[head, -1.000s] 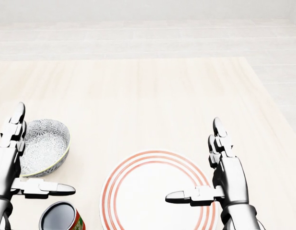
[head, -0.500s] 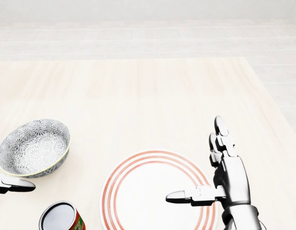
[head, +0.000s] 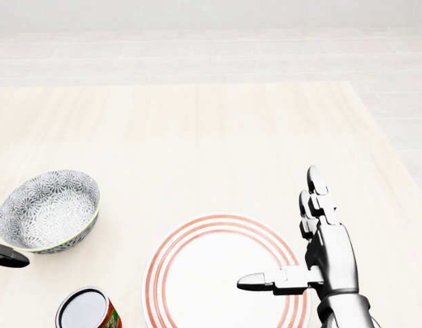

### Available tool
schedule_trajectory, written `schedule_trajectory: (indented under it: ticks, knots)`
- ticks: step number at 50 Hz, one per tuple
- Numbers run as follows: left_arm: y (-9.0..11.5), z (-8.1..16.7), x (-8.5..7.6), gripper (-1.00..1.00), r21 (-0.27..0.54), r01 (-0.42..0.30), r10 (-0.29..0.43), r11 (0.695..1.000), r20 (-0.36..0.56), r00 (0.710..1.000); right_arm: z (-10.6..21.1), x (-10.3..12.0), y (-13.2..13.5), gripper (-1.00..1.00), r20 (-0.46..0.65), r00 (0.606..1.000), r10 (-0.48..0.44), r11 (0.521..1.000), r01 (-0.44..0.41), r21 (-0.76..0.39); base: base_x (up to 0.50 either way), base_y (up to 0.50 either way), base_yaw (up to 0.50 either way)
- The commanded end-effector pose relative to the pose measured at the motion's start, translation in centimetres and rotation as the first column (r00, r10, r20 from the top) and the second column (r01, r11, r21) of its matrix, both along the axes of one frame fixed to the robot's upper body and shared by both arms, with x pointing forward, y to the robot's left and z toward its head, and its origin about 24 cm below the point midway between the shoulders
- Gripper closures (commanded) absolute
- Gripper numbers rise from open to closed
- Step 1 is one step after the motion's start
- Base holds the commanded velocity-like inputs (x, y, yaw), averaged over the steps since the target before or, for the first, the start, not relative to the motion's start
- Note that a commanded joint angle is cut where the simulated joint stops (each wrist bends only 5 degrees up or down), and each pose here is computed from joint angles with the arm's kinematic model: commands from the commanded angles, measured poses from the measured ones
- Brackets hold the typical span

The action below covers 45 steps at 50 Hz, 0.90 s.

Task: Put the bowl on the plate.

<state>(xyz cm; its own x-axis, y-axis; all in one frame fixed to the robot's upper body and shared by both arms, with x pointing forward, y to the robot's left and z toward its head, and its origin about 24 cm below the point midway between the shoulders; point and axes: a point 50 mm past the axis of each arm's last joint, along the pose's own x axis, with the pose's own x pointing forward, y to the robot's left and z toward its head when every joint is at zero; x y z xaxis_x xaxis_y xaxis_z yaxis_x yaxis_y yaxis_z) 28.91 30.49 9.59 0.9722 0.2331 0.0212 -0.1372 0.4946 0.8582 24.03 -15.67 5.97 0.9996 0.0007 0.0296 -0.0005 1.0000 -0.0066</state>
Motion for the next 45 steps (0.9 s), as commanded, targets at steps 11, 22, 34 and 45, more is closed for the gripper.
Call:
schedule_trajectory:
  ticks: [11,22,34,45]
  knots:
    - [-1.2,-1.7,1.8,-1.0,0.185,0.034,-0.022,0.982,-0.068,0.997,-0.7,-0.1,0.0,-1.0,-0.018,1.0,-0.002,1.0,0.002,0.006,0.0,0.0,0.0]
    - [-1.3,-3.3,2.0,-1.0,0.204,0.023,0.0,0.979,-0.112,0.994,-0.2,-0.2,0.0,-1.0,-0.01,1.0,0.0,1.0,0.0,0.004,0.0,0.0,0.0]
    - [-1.1,-4.5,2.3,-1.0,0.208,0.002,0.027,0.978,-0.137,0.99,-0.3,-0.4,-0.1,-1.0,-0.011,1.0,-0.004,1.0,0.004,0.0,0.0,0.0,0.0]
    - [-1.5,-5.6,2.5,-1.0,0.241,0.005,0.035,0.971,-0.161,0.986,-0.3,-0.5,0.0,-1.0,-0.011,1.0,-0.006,1.0,0.006,0.002,0.0,0.0,0.0]
